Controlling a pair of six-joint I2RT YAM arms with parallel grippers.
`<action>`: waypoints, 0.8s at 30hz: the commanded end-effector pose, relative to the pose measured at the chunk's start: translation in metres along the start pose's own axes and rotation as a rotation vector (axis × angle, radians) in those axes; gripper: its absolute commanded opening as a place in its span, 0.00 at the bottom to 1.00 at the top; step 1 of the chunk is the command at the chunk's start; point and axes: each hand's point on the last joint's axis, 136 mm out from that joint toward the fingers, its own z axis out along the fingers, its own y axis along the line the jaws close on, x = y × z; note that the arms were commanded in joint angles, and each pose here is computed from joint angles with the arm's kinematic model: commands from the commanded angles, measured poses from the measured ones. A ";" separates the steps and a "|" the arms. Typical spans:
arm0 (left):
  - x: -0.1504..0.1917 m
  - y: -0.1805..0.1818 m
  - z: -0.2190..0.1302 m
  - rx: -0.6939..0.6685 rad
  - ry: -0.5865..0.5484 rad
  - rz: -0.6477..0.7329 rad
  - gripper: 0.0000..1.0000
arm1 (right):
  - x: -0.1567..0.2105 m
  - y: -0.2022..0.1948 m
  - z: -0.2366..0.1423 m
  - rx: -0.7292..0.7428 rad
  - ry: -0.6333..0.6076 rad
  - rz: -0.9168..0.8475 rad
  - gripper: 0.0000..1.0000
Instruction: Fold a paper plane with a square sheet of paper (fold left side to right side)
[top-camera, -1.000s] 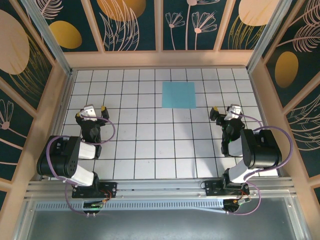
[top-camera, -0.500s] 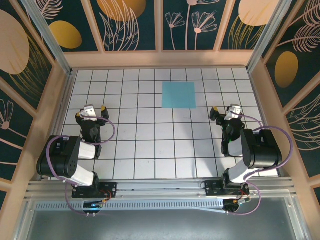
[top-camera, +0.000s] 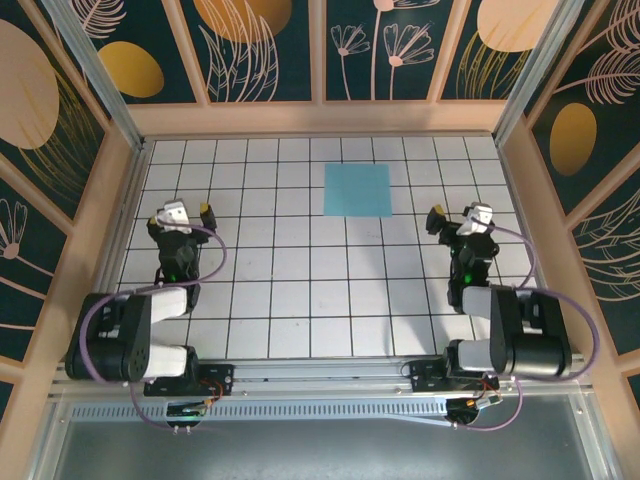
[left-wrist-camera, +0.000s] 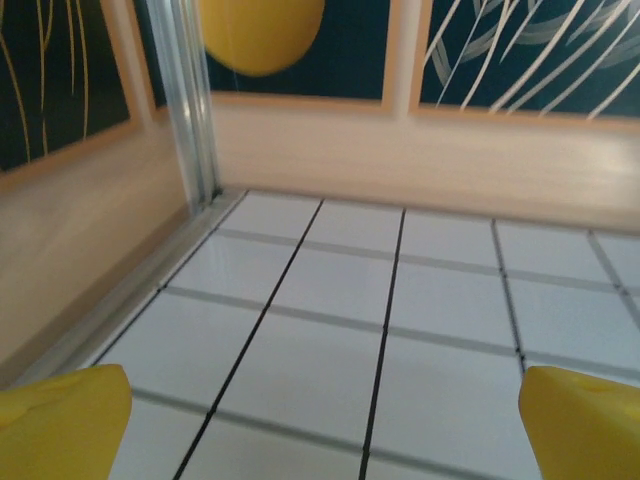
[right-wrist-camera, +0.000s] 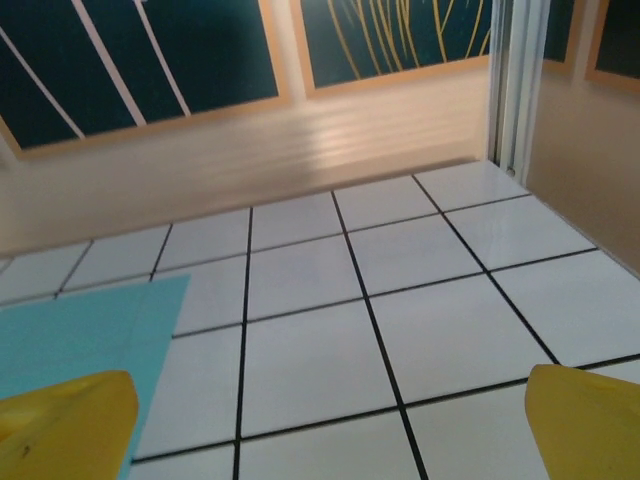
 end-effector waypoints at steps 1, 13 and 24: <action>-0.024 -0.009 -0.001 0.050 0.019 -0.064 0.99 | -0.005 -0.001 0.004 0.027 0.096 0.093 0.99; -0.026 -0.048 -0.035 0.218 0.370 -0.471 0.99 | 0.017 0.102 0.044 -0.248 0.495 0.404 0.99; -0.023 -0.091 -0.052 0.468 0.538 -0.366 0.99 | 0.054 0.223 0.142 -0.361 0.658 0.472 0.97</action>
